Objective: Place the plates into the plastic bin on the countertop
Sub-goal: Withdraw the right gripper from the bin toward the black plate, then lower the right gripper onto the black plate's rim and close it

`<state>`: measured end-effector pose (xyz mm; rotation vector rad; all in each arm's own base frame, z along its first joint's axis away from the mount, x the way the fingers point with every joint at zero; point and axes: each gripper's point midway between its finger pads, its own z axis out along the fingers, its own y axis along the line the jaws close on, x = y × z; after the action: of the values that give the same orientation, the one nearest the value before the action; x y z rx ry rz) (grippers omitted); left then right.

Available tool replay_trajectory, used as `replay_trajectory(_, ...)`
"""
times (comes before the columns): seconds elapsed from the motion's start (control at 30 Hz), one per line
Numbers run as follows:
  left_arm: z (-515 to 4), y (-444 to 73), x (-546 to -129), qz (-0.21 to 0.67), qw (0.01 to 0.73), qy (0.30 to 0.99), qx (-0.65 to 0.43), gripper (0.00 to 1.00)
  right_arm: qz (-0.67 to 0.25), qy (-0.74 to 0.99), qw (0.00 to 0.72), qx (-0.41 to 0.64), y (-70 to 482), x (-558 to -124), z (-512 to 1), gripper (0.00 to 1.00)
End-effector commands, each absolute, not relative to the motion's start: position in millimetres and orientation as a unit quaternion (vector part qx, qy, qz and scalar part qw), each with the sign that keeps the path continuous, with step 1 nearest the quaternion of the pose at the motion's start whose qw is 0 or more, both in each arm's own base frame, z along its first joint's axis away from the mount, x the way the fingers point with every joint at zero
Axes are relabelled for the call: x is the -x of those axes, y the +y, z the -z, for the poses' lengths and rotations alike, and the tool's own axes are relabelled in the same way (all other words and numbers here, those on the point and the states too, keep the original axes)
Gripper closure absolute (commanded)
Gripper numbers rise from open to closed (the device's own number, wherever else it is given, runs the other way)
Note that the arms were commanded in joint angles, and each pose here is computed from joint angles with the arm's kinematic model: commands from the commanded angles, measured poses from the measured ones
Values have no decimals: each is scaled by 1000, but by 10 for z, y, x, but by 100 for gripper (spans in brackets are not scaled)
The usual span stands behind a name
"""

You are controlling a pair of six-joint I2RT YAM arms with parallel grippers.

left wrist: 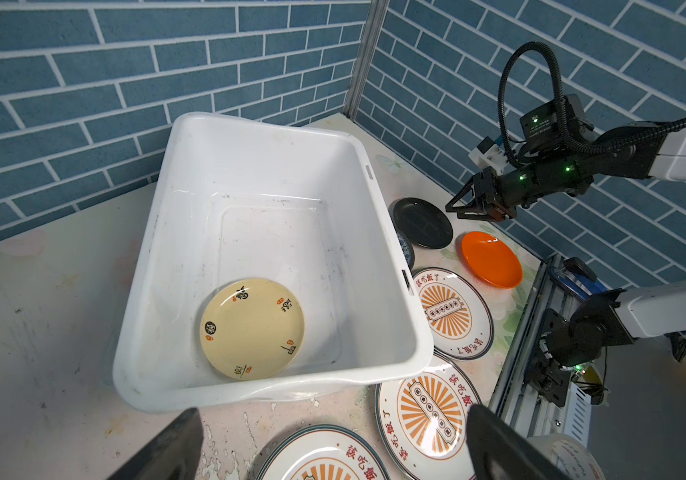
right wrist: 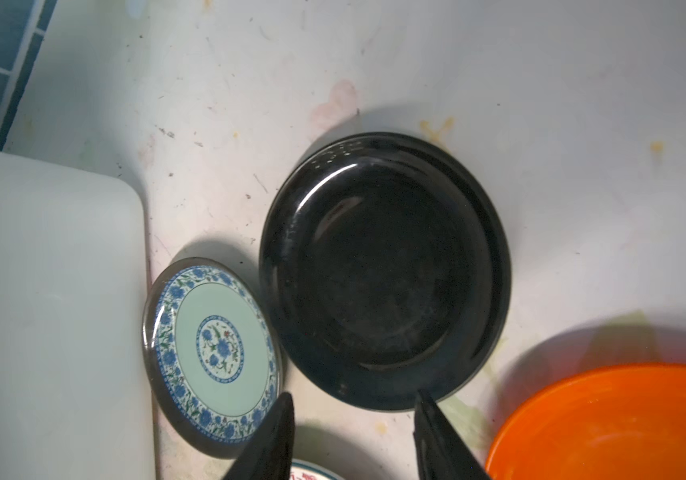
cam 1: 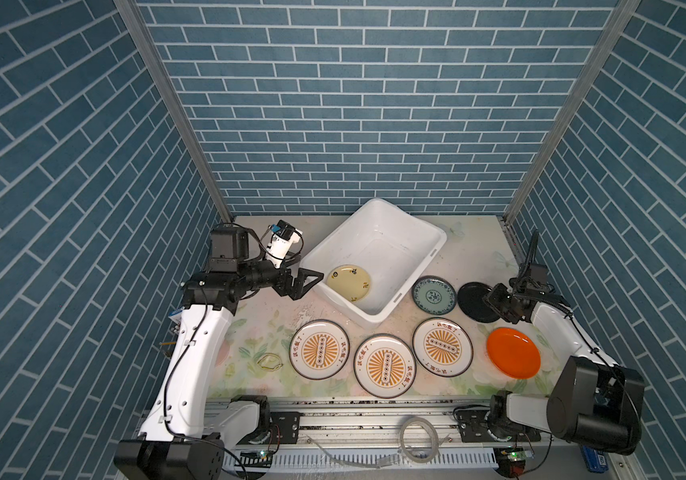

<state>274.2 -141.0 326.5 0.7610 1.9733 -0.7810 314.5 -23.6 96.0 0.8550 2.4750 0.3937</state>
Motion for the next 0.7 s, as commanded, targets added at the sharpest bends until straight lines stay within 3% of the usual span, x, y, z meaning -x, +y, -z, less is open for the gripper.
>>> replay_trajectory(0.0, -3266, -1450, -2658, 323, 430, 783, -313, 0, -135, 894, 254, -342, -363, -3103, -965, 52)
replay_trajectory(0.67, -3229, -1531, -2626, 333, 422, 779, -324, 0, -135, 882, 247, -378, -1001, -3365, -660, 58)
